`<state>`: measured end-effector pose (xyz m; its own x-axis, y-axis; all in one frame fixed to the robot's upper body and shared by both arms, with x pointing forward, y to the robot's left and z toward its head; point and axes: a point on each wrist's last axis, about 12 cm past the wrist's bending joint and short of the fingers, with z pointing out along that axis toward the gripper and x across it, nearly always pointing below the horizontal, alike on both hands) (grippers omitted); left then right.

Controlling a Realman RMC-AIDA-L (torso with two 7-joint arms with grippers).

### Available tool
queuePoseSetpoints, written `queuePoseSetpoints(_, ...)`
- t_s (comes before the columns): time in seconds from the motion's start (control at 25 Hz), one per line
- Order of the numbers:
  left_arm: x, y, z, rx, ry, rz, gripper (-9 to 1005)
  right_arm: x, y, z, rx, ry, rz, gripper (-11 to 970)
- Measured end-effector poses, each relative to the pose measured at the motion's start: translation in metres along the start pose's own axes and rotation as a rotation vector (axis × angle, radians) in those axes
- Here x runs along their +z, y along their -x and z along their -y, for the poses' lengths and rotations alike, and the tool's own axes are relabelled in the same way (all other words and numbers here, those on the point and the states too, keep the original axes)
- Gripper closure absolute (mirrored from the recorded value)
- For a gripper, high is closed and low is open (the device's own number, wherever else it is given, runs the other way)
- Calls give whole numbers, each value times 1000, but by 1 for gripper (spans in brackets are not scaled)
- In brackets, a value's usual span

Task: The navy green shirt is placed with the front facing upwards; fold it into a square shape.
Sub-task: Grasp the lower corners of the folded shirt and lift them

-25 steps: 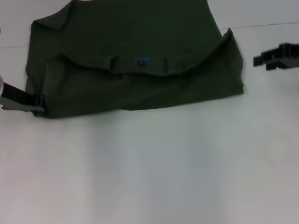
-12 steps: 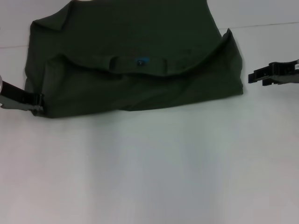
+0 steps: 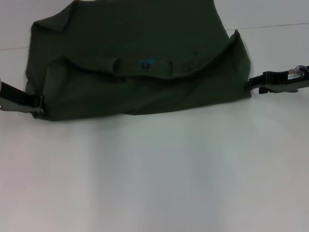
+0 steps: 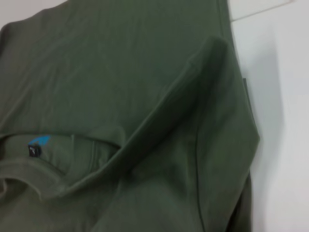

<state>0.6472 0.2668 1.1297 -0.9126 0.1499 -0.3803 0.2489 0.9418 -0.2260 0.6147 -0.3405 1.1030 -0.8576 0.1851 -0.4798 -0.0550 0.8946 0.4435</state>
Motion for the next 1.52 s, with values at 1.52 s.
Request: queuePoseSetpoints(1.52,1,-2,1,0,-8,-7,952,30,-1,-16,-85,-38,43,307)
